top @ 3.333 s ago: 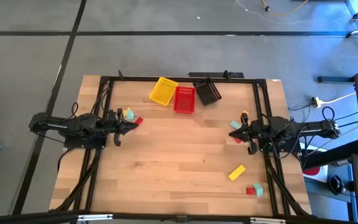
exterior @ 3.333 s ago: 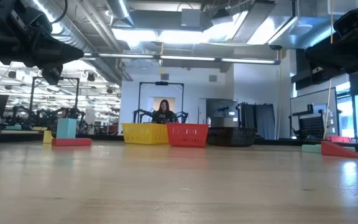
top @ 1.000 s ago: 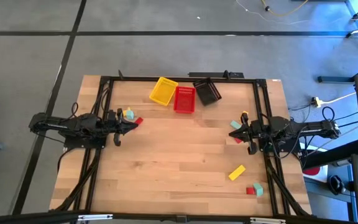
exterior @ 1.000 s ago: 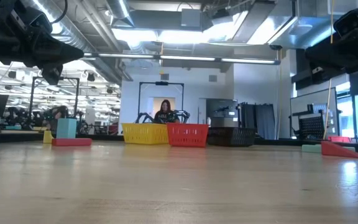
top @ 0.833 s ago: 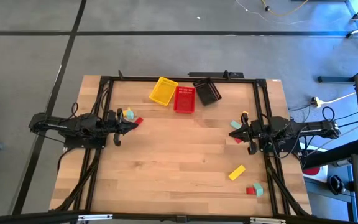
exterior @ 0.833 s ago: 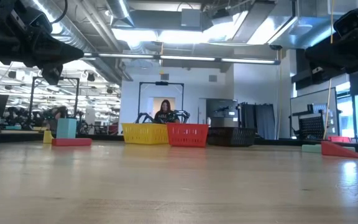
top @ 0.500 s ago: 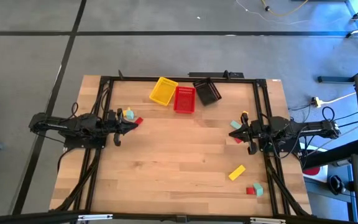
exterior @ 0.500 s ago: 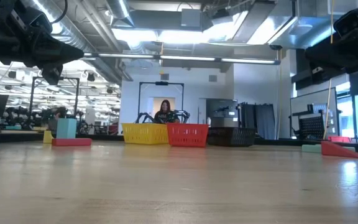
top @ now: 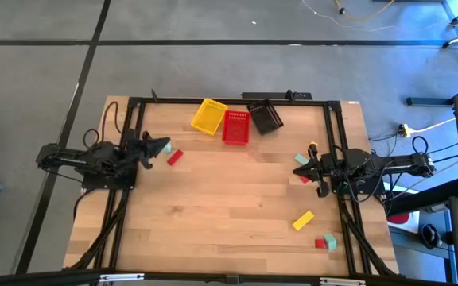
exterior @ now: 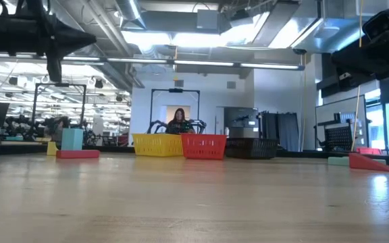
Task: Sort & place blocks by color
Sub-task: Put the top left blue block into the black bin
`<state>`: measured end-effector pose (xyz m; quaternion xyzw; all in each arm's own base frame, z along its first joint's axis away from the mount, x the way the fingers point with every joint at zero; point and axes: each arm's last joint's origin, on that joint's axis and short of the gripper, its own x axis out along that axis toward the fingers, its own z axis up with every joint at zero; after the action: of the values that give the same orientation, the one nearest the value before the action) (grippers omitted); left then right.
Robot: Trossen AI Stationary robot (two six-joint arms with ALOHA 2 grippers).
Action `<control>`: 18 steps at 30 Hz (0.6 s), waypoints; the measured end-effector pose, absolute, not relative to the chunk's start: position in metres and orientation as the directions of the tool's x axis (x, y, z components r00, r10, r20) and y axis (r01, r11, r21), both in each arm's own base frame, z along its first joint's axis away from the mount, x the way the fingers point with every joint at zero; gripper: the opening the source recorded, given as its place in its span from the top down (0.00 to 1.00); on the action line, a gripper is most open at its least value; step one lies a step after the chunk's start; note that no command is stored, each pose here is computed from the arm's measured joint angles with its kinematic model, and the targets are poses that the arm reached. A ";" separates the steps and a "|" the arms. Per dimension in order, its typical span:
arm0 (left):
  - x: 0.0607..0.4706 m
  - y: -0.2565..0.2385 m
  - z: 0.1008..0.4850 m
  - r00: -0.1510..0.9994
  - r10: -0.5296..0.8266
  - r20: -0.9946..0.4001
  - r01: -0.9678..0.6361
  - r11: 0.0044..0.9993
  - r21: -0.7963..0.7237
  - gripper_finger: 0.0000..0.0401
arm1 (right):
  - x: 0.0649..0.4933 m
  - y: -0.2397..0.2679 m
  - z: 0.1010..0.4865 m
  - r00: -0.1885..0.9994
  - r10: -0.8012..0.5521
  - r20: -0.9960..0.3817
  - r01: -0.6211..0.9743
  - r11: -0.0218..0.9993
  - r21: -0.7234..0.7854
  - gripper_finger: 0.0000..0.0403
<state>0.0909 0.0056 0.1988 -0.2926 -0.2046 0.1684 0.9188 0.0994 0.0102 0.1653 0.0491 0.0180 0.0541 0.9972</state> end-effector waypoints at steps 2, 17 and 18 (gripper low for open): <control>0.091 0.006 0.209 0.855 0.446 0.263 -0.200 0.753 -0.627 0.97 | 0.099 0.010 0.165 0.994 0.110 -0.030 -0.106 0.989 0.101 0.95; 0.083 0.020 0.305 0.628 0.521 -0.578 -0.753 0.595 -0.282 0.56 | 0.099 0.010 0.165 0.994 0.109 -0.031 -0.106 0.989 0.100 0.95; 0.085 0.021 0.306 0.585 0.522 -0.621 -0.781 0.567 -0.260 0.55 | 0.099 0.010 0.165 0.993 0.110 -0.031 -0.106 0.989 0.100 0.95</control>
<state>0.0853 0.0214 0.3059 -0.2637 0.2463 0.3831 0.8503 0.0994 0.0102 0.1652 0.0494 0.0182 0.0542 0.9971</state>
